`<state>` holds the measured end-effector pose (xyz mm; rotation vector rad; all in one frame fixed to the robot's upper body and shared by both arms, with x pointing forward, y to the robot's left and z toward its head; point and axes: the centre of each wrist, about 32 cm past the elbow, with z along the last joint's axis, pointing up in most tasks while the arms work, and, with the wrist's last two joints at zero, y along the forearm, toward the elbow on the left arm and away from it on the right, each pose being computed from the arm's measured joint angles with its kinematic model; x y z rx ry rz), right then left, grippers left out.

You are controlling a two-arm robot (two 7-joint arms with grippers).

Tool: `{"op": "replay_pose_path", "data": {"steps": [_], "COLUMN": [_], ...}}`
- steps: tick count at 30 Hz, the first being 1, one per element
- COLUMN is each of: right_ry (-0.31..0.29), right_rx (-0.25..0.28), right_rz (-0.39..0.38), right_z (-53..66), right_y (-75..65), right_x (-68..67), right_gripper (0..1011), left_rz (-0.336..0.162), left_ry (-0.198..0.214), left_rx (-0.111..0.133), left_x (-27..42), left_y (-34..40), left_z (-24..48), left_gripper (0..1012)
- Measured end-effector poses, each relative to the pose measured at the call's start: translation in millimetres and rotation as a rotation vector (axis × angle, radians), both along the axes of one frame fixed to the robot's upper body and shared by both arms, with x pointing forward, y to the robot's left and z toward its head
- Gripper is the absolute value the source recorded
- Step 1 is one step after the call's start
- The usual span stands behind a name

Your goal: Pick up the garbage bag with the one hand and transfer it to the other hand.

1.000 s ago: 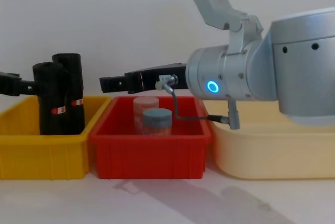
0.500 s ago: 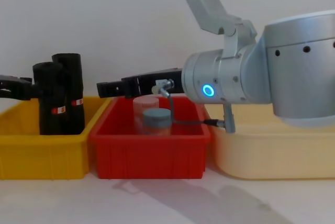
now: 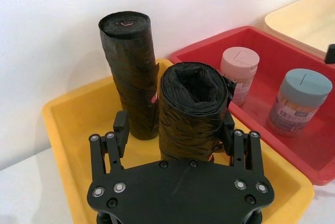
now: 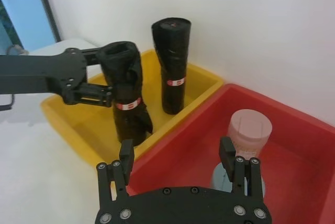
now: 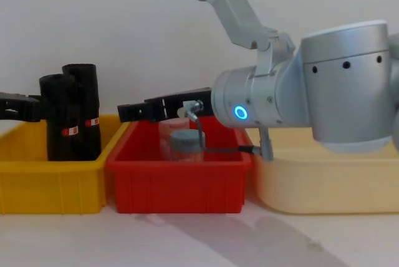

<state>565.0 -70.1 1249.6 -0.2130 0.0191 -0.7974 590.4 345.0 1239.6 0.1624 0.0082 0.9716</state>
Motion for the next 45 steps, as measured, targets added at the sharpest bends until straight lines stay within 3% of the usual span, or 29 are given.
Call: {"op": "replay_pose_path", "data": {"steps": [17, 45], "right_ry": [-0.029, -0.030], "right_rx": [-0.037, -0.116], "right_rz": [-0.075, -0.072], "right_z": [-9.0, -20.2], "right_y": [-2.2, -27.2], "right_x": [23.8, 28.9], "right_gripper": [1000, 1000], "left_rz": [-0.007, -0.009], "left_ry": [-0.001, -0.002], "left_rx": [-0.008, -0.011], "left_x": [3.1, 4.0], "left_y": [0.8, 1.0], "left_z": [-2.9, -3.6], "left_gripper": [1001, 1001]}}
